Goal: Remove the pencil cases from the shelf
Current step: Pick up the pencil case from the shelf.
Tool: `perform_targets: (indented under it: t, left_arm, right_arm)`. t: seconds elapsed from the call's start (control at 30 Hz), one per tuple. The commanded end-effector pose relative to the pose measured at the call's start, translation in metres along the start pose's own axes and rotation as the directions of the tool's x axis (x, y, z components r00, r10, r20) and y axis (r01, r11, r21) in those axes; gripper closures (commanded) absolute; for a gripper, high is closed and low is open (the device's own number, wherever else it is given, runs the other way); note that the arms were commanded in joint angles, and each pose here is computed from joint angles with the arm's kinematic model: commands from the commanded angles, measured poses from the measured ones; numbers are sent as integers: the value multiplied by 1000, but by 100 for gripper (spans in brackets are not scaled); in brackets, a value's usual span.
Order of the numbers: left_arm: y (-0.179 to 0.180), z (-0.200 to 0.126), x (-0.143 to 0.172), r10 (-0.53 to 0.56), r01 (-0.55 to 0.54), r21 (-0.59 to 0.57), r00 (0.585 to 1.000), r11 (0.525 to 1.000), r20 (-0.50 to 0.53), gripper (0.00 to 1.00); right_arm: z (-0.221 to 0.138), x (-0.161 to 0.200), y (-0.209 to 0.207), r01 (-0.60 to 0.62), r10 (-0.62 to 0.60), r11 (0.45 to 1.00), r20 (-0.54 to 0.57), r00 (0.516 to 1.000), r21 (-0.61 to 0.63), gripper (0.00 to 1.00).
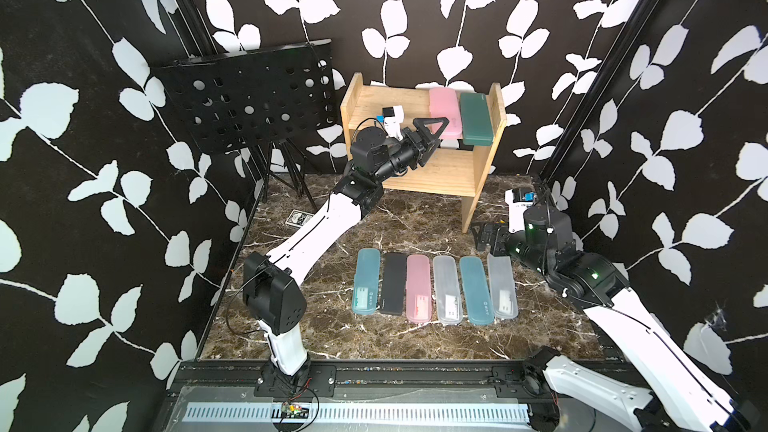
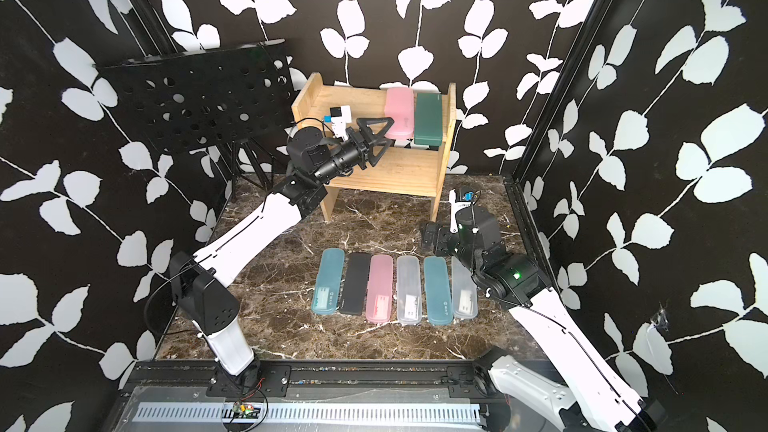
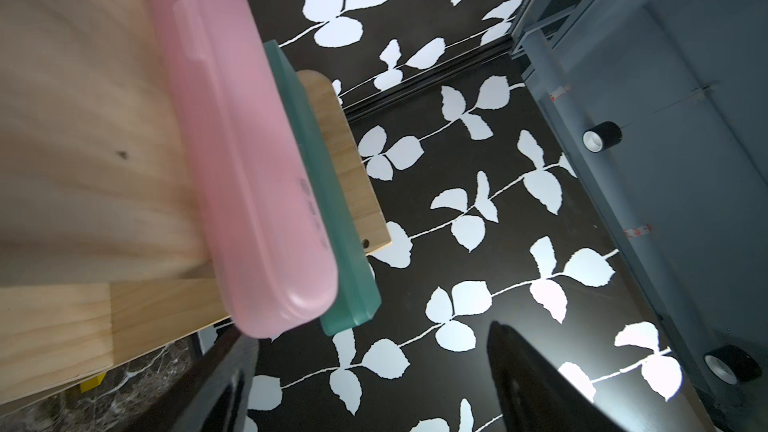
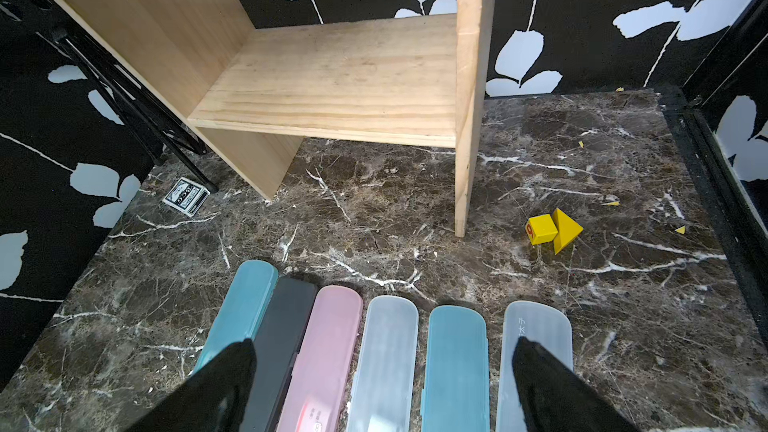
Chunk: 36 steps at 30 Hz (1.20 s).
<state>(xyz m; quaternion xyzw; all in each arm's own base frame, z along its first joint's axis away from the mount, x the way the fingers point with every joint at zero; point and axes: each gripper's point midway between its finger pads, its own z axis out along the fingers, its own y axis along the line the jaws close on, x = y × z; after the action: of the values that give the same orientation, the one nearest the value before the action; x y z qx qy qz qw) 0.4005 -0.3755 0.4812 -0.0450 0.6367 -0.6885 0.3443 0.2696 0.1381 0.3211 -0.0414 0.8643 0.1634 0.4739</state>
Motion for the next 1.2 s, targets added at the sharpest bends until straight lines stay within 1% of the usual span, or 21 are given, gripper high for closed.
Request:
perform_targets:
  t: [0.0, 0.27, 0.43, 0.57, 0.9, 1.17]
  left_arm:
    - [-13, -3, -4, 27, -27, 3, 1000, 1000, 6, 15]
    - [3, 1, -5, 6, -5, -43, 1000, 999, 9, 16]
    - [8, 5, -8, 3, -2, -75, 1000, 997, 12, 21]
    - [14, 5, -10, -2, 5, -101, 1000, 995, 28, 24]
    - [16, -1, -20, 21, -7, -155, 996, 988, 84, 33]
    - [10, 1, -26, 23, -8, -145, 994, 989, 106, 33]
  right_arm:
    - [-13, -22, 6, -2, 4, 1000, 63, 998, -31, 1]
    - [-16, -21, 3, -9, 11, 1000, 67, 998, -29, 1]
    - [-14, -19, 1, -12, 13, 1000, 62, 998, -25, 1]
    - [-14, -18, 0, -14, 16, 1000, 61, 998, -23, 1]
    - [-13, -17, -2, -19, 21, 999, 57, 998, -27, 1]
    - [-12, -19, -2, -21, 23, 999, 59, 998, -28, 1]
